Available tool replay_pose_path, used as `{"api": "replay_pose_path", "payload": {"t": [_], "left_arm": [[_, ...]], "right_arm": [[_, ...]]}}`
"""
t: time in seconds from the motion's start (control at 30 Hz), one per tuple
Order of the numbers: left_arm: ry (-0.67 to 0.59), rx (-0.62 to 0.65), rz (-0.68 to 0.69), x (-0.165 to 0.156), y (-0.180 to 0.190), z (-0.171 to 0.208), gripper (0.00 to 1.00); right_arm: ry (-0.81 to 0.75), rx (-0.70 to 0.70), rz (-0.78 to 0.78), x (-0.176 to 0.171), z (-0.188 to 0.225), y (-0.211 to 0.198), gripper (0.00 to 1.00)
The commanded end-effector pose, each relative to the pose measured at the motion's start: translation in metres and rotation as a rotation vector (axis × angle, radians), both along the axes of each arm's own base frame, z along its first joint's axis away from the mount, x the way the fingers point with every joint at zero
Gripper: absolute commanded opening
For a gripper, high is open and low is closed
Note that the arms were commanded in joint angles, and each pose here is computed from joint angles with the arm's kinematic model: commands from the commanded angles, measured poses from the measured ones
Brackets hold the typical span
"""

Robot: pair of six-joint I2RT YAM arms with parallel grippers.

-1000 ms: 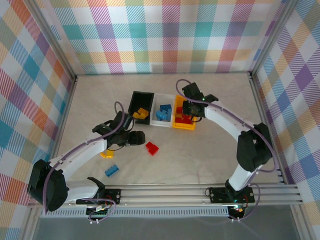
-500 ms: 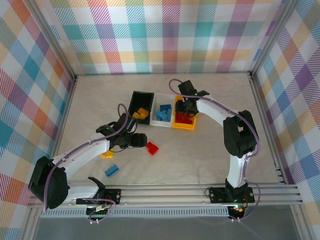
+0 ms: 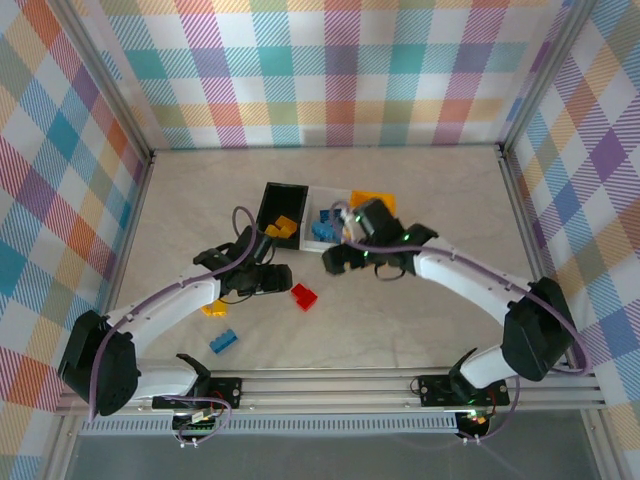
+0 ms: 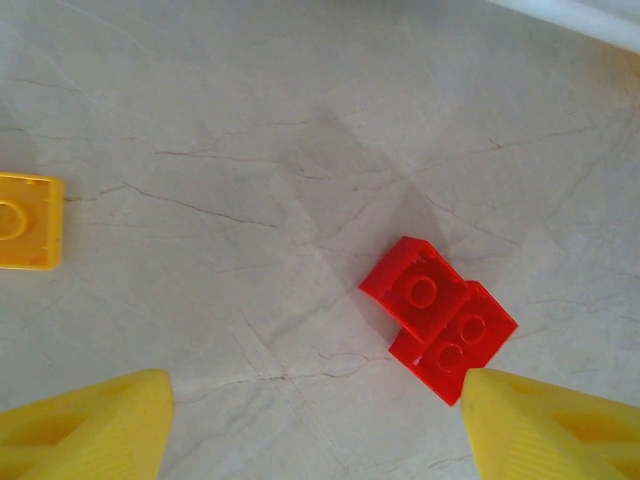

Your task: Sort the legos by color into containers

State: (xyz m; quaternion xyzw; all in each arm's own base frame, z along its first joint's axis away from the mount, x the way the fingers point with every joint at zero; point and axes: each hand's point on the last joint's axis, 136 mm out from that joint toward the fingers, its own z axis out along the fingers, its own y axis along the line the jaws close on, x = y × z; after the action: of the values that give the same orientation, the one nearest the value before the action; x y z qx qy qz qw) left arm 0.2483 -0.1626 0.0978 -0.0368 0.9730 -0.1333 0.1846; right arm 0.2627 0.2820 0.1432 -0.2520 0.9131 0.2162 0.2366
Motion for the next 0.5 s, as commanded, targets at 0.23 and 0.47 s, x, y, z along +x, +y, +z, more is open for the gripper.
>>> {"api": "replay_pose_path", "payload": {"t": [0.23,0.47], "left_arm": [[-0.043,-0.049,0.193,0.008,0.039,0.021,0.85],[-0.016,-0.076,0.215,0.002,0.048,0.016,0.87]], "right_arm": [[0.088,-0.166,0.275,-0.072,-0.080,0.044,0.97],[0.081,-0.216,0.340,-0.069,-0.098,0.069,0.97]]}}
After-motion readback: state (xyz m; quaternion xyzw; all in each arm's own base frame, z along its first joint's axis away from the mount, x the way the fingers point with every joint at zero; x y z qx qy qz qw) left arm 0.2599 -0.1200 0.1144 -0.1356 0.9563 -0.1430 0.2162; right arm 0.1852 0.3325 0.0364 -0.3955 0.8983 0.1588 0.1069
